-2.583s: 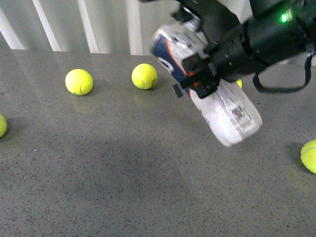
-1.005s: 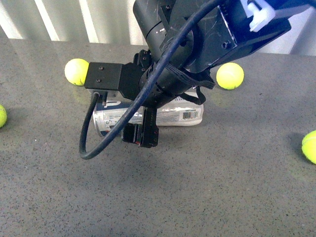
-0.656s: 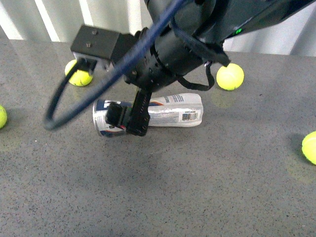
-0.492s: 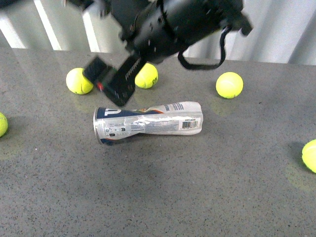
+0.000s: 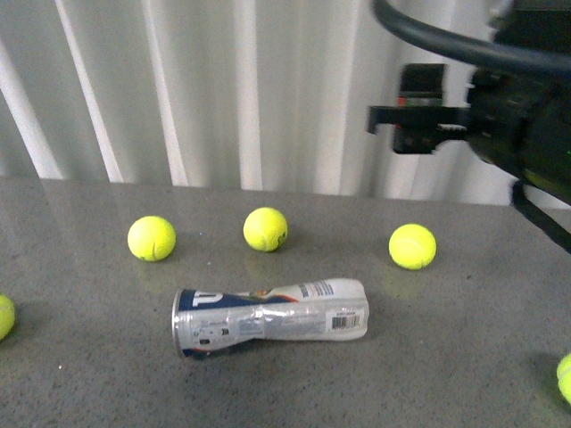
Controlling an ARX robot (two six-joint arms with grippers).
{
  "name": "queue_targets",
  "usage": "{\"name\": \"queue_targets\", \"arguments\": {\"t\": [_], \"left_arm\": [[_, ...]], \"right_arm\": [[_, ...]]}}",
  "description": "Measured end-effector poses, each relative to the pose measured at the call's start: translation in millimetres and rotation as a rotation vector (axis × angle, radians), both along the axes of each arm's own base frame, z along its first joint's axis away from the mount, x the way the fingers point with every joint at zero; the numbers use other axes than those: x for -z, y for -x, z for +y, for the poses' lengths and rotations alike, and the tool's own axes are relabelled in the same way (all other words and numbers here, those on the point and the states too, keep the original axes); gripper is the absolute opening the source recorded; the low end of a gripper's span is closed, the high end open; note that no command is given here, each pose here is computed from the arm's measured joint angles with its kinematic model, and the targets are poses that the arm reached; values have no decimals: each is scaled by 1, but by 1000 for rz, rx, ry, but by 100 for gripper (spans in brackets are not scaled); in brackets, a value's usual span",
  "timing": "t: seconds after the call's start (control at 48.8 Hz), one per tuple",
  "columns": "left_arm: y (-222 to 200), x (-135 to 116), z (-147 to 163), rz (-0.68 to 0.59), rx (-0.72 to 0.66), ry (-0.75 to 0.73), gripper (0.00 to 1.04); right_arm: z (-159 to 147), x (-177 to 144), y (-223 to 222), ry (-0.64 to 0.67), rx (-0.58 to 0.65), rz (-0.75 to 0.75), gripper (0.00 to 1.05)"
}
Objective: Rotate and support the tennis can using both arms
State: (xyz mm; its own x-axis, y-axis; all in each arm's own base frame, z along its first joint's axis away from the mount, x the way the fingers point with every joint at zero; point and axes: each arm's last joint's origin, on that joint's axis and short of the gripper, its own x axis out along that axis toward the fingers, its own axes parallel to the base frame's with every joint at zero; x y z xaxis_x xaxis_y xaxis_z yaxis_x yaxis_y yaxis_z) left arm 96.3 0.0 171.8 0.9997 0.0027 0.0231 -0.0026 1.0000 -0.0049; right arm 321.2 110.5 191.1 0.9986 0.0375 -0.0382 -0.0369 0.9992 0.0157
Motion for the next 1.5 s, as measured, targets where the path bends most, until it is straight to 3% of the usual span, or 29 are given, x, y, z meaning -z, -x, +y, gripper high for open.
{"name": "queue_targets", "arguments": {"t": [0.123, 0.246, 0.308, 0.943, 1.497], "left_arm": [[0, 0, 0, 0, 5, 0, 98], [0, 0, 0, 0, 4, 0, 98], [0, 0, 0, 0, 4, 0, 98], [0, 0, 0, -1, 4, 0, 98], [0, 0, 0, -1, 4, 0, 98]], "right_arm": [[-37, -3, 34, -1, 44, -55, 35], [-54, 6, 57, 10, 47, -35, 17], [-63, 14, 75, 21, 24, -15, 3], [-107, 30, 157, 16, 19, -21, 3], [-110, 24, 194, 15, 36, -39, 3]]}}
